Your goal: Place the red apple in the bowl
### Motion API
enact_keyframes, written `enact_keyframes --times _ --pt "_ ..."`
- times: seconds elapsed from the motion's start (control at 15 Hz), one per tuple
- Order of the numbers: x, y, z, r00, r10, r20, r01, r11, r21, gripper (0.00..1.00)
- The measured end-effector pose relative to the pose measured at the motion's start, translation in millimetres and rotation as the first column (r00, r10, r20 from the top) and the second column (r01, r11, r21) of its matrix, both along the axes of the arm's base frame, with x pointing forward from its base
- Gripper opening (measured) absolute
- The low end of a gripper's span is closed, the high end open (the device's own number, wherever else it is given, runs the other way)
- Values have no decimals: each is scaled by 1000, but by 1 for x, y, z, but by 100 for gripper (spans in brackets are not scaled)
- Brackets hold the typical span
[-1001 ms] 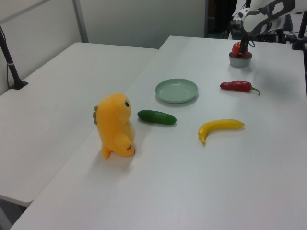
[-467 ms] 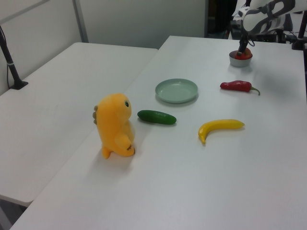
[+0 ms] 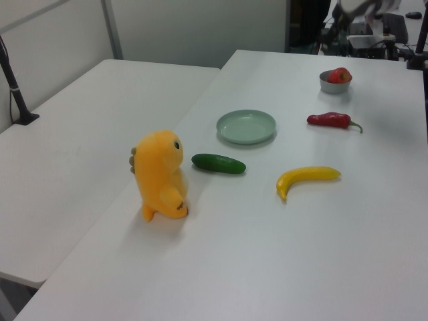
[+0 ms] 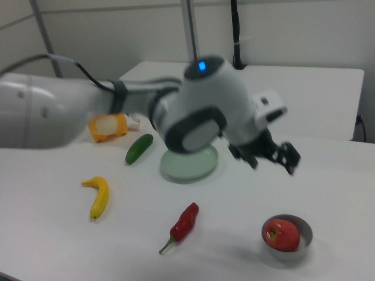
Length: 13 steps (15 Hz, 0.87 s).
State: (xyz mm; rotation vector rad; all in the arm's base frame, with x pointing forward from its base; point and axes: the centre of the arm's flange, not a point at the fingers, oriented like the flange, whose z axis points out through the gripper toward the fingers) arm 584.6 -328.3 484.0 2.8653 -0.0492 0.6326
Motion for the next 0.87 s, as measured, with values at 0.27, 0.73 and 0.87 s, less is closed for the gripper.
enact_keyframes --times 0.27,0.73,0.87 --pt "-25 36 94 996 -91 21 86 982 167 100" --pt "-75 175 209 971 -136 -196 210 879 428 100" --pt "-73 233 219 964 -85 -252 191 881 432 100"
